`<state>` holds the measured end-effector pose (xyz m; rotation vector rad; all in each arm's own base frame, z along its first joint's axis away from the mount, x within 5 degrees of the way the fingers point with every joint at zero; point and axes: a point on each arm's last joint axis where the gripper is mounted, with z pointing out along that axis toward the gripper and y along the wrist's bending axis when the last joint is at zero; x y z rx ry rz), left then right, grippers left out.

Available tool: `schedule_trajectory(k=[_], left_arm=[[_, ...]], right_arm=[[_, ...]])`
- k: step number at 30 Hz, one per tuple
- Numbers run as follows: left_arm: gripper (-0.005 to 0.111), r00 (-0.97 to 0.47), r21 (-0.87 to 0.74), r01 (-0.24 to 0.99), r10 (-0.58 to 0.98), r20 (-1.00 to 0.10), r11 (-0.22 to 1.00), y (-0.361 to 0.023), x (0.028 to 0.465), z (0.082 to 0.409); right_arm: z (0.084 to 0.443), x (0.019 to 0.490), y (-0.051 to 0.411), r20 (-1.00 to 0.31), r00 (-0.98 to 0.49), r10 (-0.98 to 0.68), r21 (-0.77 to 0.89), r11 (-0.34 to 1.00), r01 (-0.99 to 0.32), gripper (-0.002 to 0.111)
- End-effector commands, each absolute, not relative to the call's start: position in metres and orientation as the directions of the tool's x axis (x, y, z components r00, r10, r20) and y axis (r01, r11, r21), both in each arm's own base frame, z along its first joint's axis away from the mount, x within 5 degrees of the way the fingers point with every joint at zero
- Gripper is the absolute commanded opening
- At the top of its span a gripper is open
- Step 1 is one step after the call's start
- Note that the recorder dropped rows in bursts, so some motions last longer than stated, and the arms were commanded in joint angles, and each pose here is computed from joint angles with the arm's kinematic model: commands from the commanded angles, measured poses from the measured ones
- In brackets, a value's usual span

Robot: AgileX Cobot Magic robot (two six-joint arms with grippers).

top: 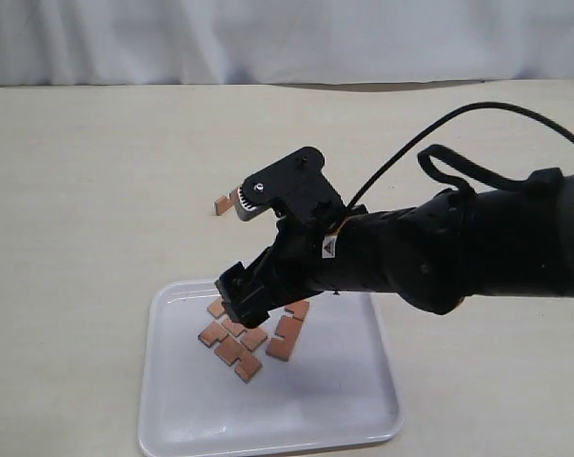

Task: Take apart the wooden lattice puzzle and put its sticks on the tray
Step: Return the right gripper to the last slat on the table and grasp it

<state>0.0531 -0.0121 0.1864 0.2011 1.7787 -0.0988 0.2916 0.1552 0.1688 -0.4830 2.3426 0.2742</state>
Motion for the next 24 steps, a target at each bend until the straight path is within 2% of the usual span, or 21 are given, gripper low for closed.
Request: schedule_trajectory(k=[1,5,12,18,24], left_arm=[[0.0,-0.197,0.046,0.178,0.082,-0.977,0.983,-0.011,0.053,0.186],[0.0,-0.197,0.046,0.178,0.082,-0.977,0.983,-0.011,0.053,0.186],[0.0,-0.197,0.046,0.178,0.082,-0.977,0.983,-0.011,0.053,0.186],[0.0,-0.197,0.046,0.178,0.082,-0.977,0.983,-0.011,0.053,0.186],[0.0,-0.197,0.046,0.178,0.082,-0.977,0.983,-0.011,0.053,0.186]], right_arm=[[0.182,0.303,0.16,-0.725,-0.645,-0.244,0.064,0.907,-0.416,0.095],[0.189,0.321,0.171,-0.724,-0.638,-0.262,0.057,0.899,-0.434,0.095],[0.196,0.369,0.196,-0.625,-0.663,-0.414,-0.02,0.857,-0.516,0.095],[0.196,0.421,0.194,-0.529,-0.747,-0.404,-0.014,0.883,-0.468,0.095],[0.177,0.467,0.175,-0.431,-0.832,-0.348,0.005,0.922,-0.388,0.095]])
